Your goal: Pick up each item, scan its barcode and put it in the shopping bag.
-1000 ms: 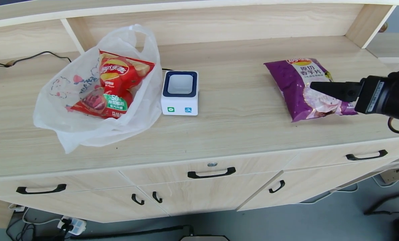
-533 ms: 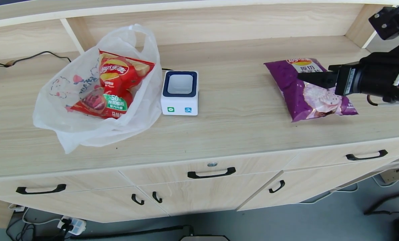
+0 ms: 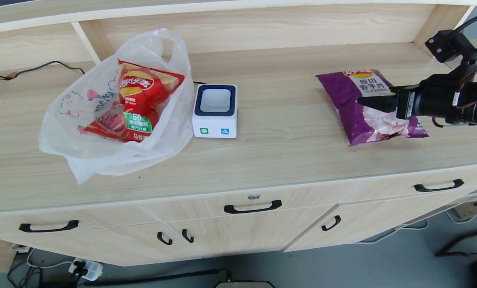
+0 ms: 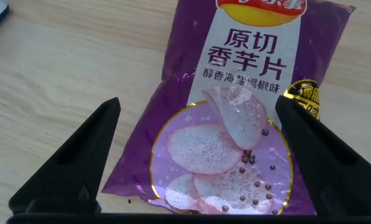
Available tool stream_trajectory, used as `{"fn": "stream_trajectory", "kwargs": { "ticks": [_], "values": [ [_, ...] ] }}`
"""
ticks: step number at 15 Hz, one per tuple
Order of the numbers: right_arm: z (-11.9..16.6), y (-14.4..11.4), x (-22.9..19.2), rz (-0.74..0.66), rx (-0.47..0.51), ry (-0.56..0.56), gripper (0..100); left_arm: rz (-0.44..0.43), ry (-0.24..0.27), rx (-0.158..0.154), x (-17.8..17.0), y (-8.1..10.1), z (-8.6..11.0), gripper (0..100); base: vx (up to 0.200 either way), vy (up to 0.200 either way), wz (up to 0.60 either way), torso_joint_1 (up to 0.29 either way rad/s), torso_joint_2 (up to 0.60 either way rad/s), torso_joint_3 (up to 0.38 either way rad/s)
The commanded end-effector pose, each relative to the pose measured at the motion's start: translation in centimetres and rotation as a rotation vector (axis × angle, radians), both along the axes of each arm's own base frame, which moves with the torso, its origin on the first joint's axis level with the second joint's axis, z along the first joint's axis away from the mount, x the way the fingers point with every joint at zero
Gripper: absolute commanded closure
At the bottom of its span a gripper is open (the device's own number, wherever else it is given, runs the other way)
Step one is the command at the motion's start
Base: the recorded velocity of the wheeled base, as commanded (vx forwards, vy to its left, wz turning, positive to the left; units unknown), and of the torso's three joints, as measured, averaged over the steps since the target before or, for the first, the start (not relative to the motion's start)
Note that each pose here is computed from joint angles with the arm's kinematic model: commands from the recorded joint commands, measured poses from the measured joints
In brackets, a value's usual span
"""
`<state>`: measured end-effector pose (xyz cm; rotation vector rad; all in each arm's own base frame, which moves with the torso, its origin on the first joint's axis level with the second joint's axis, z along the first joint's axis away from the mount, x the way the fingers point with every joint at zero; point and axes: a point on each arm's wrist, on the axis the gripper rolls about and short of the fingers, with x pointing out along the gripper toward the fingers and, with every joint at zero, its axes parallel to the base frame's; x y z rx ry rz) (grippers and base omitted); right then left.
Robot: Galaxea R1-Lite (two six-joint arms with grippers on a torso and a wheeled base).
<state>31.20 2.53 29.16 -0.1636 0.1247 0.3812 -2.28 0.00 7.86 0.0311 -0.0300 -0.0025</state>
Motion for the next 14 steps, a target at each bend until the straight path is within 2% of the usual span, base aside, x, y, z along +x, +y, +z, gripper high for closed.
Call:
{"fn": "stream_trajectory", "kwargs": {
  "ticks": [1, 7, 14],
  "values": [
    [-0.6, 0.6, 1.0, 0.012, -0.003, 0.018, 0, 0.0, -0.001, -0.002, 0.0, 0.0, 0.0, 0, 0.0, 0.0, 0.0, 0.0, 0.0, 0.0],
    [0.0, -2.0, 3.3, -0.076, -0.016, -0.02, 0, 0.0, -0.001, 0.006, 0.0, 0.0, 0.0, 0, 0.0, 0.0, 0.0, 0.0, 0.0, 0.0],
    [-0.4, -1.1, 3.6, -0.079, -0.021, -0.008, 0, 0.0, -0.001, 0.004, 0.0, 0.0, 0.0, 0, 0.0, 0.0, 0.0, 0.0, 0.0, 0.0]
  ]
}}
